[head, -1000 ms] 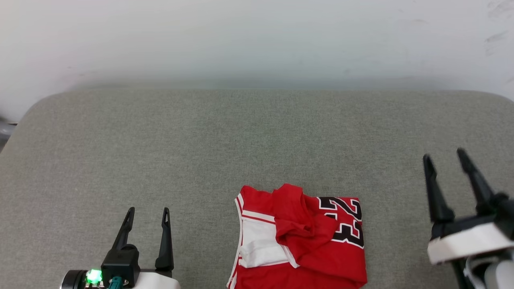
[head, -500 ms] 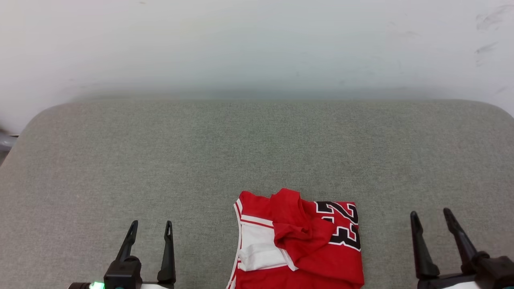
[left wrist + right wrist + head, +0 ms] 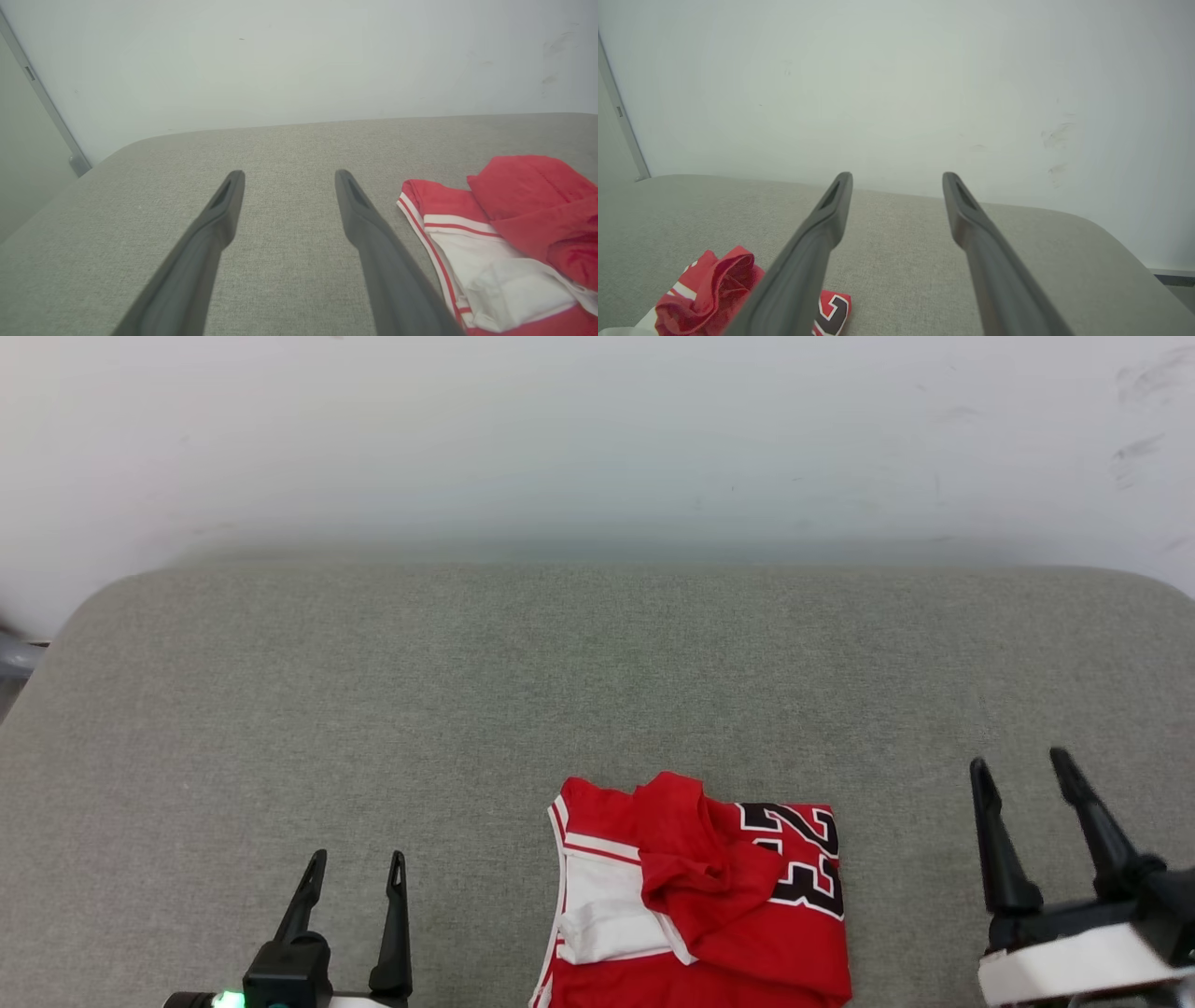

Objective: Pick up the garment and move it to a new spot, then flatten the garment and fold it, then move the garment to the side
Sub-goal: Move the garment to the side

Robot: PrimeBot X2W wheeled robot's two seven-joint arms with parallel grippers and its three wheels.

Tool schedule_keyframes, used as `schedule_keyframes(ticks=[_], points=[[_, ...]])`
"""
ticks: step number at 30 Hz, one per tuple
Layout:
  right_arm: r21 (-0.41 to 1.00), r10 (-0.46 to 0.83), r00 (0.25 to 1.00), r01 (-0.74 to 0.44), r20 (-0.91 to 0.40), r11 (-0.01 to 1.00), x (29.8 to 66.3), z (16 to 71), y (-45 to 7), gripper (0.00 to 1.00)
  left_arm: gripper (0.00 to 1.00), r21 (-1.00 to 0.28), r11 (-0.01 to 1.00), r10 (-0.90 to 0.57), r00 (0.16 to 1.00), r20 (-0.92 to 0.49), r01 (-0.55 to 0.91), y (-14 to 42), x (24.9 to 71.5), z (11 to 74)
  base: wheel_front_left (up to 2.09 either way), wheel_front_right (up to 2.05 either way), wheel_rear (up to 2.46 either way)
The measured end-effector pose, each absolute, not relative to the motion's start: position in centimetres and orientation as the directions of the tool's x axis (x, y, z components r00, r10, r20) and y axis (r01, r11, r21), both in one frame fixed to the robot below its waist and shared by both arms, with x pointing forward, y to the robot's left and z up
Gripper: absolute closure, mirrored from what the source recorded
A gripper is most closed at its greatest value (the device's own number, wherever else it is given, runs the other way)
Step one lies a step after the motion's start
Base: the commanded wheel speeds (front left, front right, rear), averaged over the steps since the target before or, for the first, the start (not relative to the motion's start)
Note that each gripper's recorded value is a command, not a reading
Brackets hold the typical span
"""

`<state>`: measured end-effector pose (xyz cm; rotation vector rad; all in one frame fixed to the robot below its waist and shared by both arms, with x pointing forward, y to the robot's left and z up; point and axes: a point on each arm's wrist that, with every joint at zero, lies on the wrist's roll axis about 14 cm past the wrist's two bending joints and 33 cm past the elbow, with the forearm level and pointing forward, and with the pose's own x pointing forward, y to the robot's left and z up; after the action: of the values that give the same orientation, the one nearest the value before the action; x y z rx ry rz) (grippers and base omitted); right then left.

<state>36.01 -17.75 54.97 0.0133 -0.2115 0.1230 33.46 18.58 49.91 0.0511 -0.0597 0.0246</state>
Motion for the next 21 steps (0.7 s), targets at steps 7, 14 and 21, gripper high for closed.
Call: schedule_keyframes(ticks=[7, 14, 21], points=[[-0.084, 0.266, 0.952, -0.255, 0.154, 0.963, 40.6, 58.4, -16.1, 0.0, 0.0, 0.048, 0.998, 0.025, 0.998, 0.05, -0.028, 18.7, 33.9, 49.6, 0.0, 0.0, 0.0], [-0.013, 0.394, 0.887, -0.409, -0.241, 0.912, 42.1, 53.7, -13.1, 0.0, 0.0, 0.04, 0.998, 0.042, 0.999, 0.035, -0.043, 19.1, 34.0, 49.2, 0.0, 0.0, 0.0], [0.129, 0.459, 0.628, -0.498, -0.628, 0.857, 39.1, 46.1, -11.5, 0.0, 0.0, 0.037, 0.998, 0.059, 0.998, 0.022, -0.06, 19.5, 34.3, 48.8, 0.0, 0.0, 0.0]])
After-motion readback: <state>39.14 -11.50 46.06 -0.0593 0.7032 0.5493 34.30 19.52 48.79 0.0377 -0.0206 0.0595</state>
